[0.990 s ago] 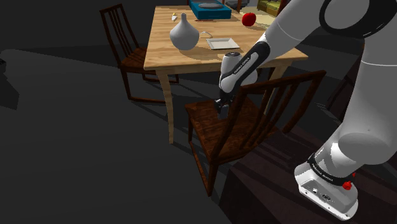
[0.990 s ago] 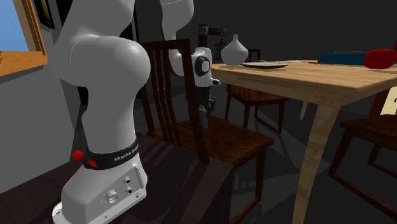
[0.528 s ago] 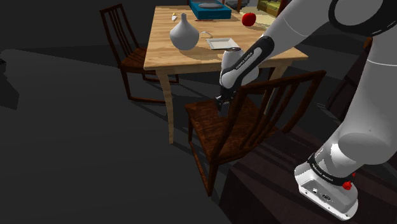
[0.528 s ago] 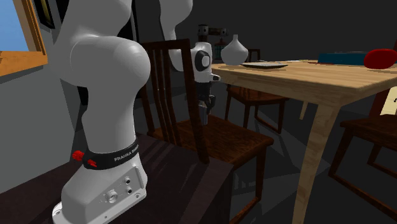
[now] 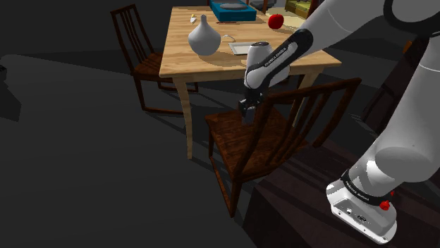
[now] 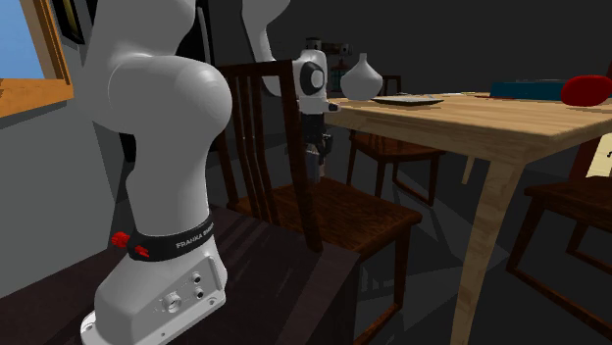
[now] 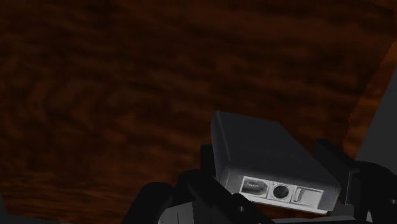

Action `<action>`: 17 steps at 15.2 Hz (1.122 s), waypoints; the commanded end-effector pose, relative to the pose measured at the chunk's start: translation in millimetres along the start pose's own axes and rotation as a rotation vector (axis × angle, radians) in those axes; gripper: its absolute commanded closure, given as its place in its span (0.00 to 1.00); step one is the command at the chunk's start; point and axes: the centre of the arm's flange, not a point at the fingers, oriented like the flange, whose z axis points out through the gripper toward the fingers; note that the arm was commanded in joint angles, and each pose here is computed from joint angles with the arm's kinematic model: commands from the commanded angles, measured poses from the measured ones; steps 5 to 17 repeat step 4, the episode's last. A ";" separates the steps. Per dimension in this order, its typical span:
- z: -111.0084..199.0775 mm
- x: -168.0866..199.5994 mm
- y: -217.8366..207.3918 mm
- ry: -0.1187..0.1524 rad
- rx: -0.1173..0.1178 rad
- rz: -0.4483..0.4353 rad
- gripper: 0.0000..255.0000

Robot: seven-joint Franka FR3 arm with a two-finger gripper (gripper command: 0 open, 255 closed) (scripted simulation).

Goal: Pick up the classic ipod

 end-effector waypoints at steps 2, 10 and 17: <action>-16.7 0.0 0.5 0.000 0.000 0.000 1.00; -17.5 0.0 0.5 0.000 0.000 0.000 1.00; -17.5 0.0 0.5 0.000 0.000 0.000 1.00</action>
